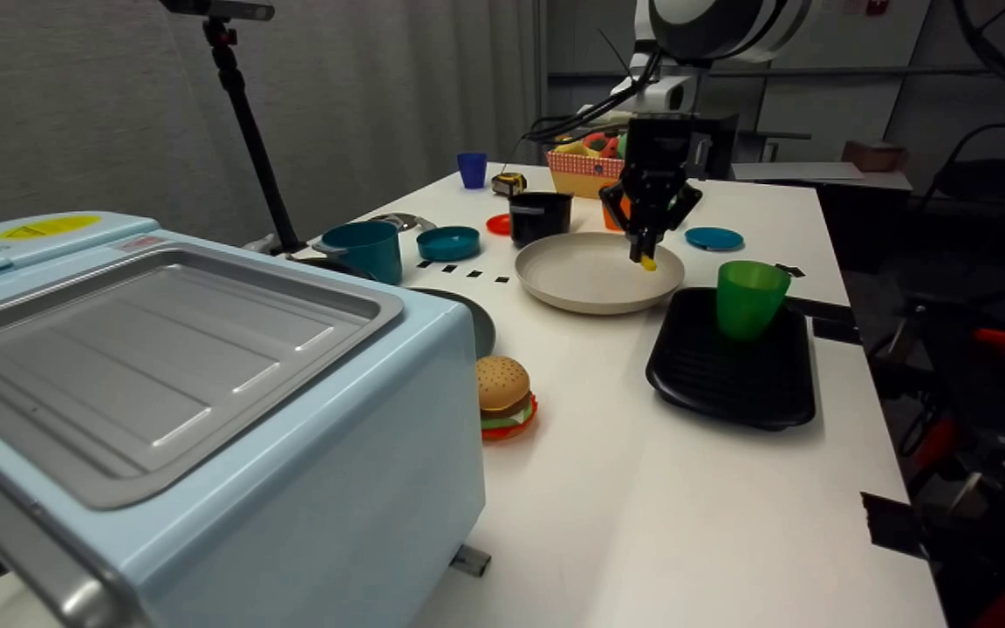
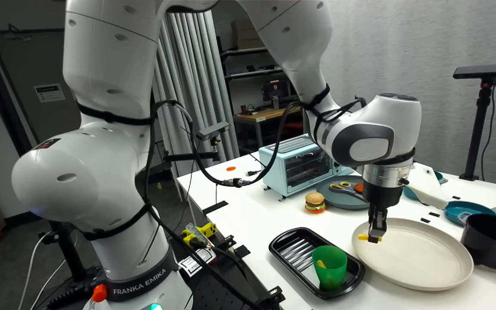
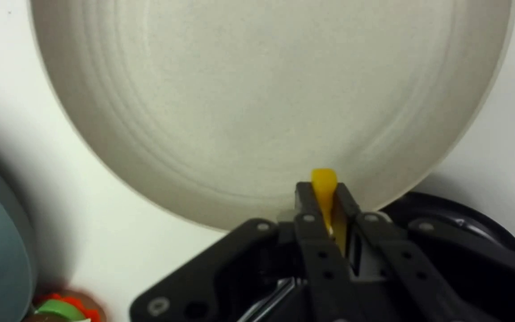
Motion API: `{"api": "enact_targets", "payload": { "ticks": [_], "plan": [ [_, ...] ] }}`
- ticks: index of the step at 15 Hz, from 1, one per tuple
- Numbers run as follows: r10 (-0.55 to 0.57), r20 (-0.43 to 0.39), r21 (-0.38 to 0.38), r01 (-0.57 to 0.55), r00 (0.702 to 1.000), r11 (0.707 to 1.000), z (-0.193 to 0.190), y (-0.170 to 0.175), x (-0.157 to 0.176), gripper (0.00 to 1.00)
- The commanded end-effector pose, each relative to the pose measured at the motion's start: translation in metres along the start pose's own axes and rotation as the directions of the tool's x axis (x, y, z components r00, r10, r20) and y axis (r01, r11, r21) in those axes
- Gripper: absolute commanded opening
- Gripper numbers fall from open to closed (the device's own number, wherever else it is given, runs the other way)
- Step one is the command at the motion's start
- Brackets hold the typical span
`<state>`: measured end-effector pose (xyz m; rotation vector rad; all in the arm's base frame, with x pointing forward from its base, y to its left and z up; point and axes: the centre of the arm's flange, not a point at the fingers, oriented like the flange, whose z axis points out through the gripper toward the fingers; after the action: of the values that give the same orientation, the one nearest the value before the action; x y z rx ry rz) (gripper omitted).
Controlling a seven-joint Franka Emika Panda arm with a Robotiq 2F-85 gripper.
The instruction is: Take the objects on the plate and put them in the cup
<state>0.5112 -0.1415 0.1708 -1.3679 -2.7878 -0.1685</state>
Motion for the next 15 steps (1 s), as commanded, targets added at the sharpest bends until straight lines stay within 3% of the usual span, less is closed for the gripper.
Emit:
{"api": "enact_targets", "payload": {
  "ticks": [1,15],
  "plan": [
    [-0.074,0.043,0.006,0.074,0.996,0.997,-0.024,-0.017,0.025,0.03],
    [-0.187,0.038,0.088,0.183,0.982,0.979,-0.044,-0.067,0.064,0.03]
  ]
}}
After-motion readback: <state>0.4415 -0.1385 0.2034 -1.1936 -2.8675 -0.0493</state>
